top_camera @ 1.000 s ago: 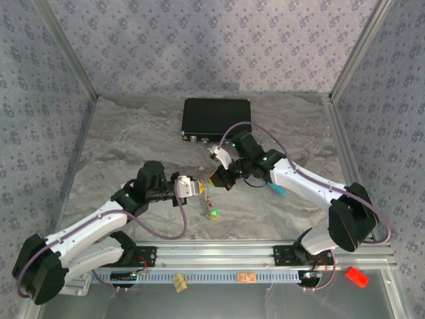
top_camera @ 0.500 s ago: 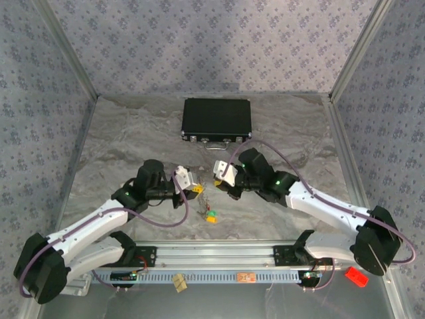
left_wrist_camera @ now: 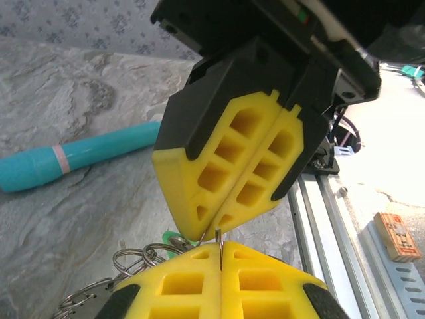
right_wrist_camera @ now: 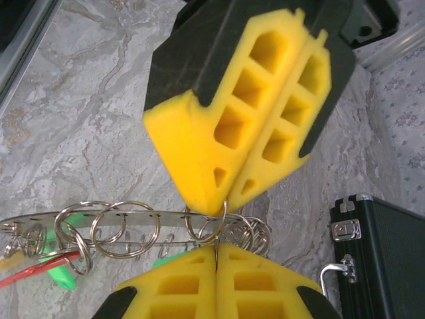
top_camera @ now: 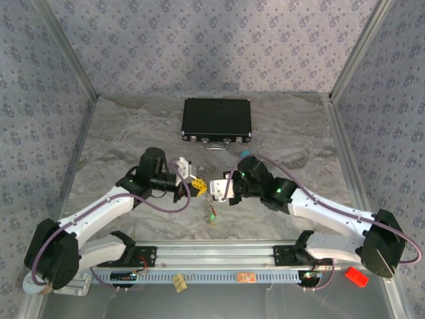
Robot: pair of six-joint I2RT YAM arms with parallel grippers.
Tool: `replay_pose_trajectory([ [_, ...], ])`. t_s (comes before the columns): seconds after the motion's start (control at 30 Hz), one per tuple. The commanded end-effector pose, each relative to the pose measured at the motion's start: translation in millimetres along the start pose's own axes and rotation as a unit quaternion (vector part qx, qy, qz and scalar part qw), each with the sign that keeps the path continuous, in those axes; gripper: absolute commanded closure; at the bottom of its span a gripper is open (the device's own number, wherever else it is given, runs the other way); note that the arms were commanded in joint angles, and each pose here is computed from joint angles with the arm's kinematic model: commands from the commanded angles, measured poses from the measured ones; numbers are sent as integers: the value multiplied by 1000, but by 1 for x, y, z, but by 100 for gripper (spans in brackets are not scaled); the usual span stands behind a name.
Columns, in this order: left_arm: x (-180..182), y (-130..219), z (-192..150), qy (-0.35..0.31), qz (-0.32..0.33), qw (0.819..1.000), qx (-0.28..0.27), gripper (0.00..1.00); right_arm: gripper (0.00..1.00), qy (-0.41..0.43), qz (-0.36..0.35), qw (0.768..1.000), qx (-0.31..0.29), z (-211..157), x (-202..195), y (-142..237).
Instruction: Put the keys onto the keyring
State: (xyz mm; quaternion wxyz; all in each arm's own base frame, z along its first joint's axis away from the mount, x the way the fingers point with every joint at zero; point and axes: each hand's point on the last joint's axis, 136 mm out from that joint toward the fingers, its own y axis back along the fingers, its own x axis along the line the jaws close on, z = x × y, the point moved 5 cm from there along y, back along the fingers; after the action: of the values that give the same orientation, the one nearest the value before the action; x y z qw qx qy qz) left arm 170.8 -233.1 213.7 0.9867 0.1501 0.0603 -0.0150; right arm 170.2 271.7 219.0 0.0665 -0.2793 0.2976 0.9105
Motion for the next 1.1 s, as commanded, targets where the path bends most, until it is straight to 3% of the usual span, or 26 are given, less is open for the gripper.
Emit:
replay_pose_trajectory([
  [0.0, -7, 1, 15, -36, -43, 998, -19, 100, 100, 30, 4, 1000, 1, 4, 3, 7],
  [0.27, -7, 2, 10, -34, -40, 999, -8, 100, 100, 38, -12, 999, 24, 1, 2, 12],
  [1.07, -4, 1, 10, -30, -32, 999, -6, 100, 100, 57, -14, 998, 9, 12, 4, 9],
])
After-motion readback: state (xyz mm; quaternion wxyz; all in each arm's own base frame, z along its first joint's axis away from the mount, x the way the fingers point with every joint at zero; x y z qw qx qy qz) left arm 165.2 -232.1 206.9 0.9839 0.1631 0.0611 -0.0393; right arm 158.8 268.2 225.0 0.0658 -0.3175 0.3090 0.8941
